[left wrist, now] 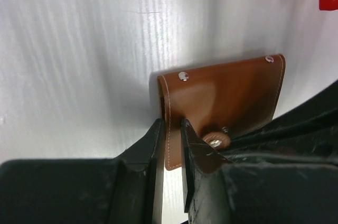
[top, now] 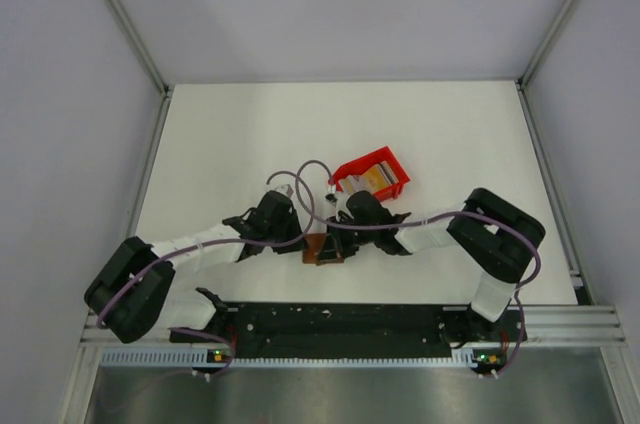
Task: Put the credit cards into the card holder
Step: Open the card holder at the center of the board.
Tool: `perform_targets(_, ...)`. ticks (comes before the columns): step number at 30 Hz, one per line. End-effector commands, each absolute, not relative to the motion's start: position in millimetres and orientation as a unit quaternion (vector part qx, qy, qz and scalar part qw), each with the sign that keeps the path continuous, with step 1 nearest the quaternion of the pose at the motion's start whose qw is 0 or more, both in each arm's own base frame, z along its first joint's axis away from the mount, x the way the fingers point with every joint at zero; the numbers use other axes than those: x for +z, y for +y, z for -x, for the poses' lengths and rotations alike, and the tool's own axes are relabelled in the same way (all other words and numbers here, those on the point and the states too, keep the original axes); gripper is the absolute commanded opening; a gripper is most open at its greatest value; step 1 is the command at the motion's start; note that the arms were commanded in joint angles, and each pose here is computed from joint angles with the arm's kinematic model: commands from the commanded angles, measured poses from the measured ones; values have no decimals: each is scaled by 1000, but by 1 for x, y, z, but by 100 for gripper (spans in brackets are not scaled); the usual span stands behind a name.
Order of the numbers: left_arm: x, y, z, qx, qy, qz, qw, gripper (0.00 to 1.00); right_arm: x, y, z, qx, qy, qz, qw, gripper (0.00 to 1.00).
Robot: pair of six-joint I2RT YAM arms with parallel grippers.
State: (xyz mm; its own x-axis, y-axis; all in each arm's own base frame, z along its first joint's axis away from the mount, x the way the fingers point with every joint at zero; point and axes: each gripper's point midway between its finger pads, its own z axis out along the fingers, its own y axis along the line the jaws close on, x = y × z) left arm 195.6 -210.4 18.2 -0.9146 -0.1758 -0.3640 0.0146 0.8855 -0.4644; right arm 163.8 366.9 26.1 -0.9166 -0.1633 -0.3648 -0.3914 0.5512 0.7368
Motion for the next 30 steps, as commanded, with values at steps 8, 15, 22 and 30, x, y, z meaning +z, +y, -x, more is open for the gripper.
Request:
perform_targets(8, -9, -209, -167, -204, 967, 84, 129, 5, 40, 365, -164, 408, 797, 326, 303, 0)
perform_targets(15, -4, -203, -175, -187, 966, 100, 148, 9, 48, 359, -106, 486, 747, 404, 208, 8)
perform_targets(22, 0, -206, -180, -192, 962, 113, 156, 10, 45, 358, -79, 534, 732, 398, 141, 29)
perform_targets(30, 0, -205, -180, -191, 962, 115, 159, 11, 31, 351, -68, 531, 753, 375, 99, 40)
